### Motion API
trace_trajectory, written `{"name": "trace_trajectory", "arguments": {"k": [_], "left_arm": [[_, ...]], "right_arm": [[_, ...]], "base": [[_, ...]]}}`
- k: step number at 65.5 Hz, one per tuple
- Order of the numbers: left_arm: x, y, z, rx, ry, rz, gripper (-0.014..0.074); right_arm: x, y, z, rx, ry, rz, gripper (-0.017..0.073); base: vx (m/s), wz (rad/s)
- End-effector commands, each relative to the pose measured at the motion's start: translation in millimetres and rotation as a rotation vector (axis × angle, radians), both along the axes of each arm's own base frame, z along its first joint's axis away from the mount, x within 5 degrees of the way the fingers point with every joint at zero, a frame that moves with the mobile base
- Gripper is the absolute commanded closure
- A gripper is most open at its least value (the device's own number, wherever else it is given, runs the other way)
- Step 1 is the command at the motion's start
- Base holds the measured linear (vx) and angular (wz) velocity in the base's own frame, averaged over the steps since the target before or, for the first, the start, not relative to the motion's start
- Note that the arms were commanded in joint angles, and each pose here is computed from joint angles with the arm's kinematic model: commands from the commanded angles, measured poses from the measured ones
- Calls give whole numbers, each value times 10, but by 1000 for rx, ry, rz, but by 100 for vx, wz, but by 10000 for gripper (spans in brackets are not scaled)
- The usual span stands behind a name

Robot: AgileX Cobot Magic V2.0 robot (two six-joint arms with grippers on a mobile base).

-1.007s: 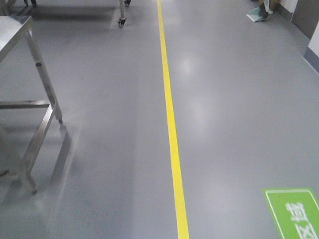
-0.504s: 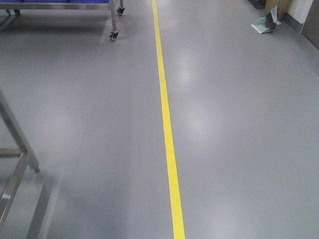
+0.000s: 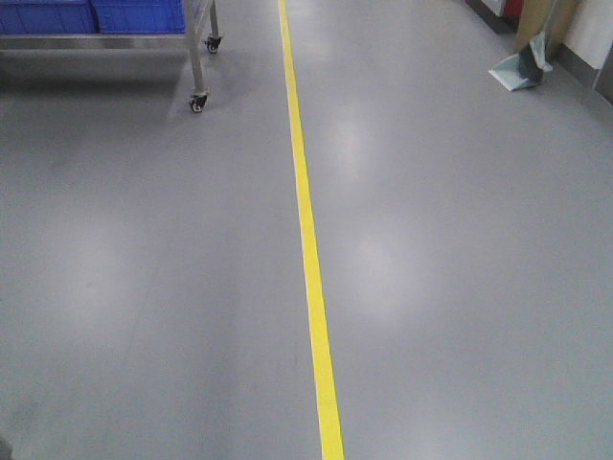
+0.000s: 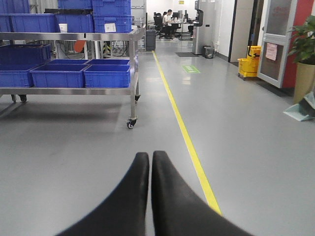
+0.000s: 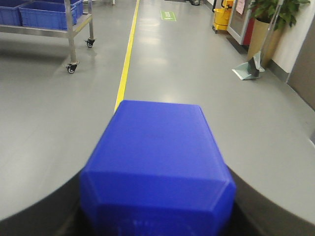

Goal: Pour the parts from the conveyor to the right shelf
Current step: 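Turn and drive toward the shelf of blue bins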

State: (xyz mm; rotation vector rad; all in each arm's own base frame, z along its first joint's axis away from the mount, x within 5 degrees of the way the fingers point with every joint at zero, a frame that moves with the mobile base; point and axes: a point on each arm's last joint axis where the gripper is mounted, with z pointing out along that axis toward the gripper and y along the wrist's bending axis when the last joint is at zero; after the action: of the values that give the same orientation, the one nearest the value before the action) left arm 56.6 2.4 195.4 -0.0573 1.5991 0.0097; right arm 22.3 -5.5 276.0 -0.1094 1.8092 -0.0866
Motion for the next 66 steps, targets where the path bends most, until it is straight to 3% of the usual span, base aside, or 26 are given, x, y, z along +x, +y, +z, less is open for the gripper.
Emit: {"name": "trace_trajectory", "arguments": {"k": [1, 22, 66], "left_arm": [[-20, -4, 140, -12, -105, -6, 600], [-20, -4, 140, -12, -105, -6, 600], [-20, -4, 140, -12, -105, -6, 600]], "right_arm": [[19, 1, 143, -18, -84, 1, 564], [19, 1, 143, -18, -84, 1, 564], [19, -2, 143, -24, -84, -1, 564]], "base": [[88, 5], [85, 26], [79, 56]]}}
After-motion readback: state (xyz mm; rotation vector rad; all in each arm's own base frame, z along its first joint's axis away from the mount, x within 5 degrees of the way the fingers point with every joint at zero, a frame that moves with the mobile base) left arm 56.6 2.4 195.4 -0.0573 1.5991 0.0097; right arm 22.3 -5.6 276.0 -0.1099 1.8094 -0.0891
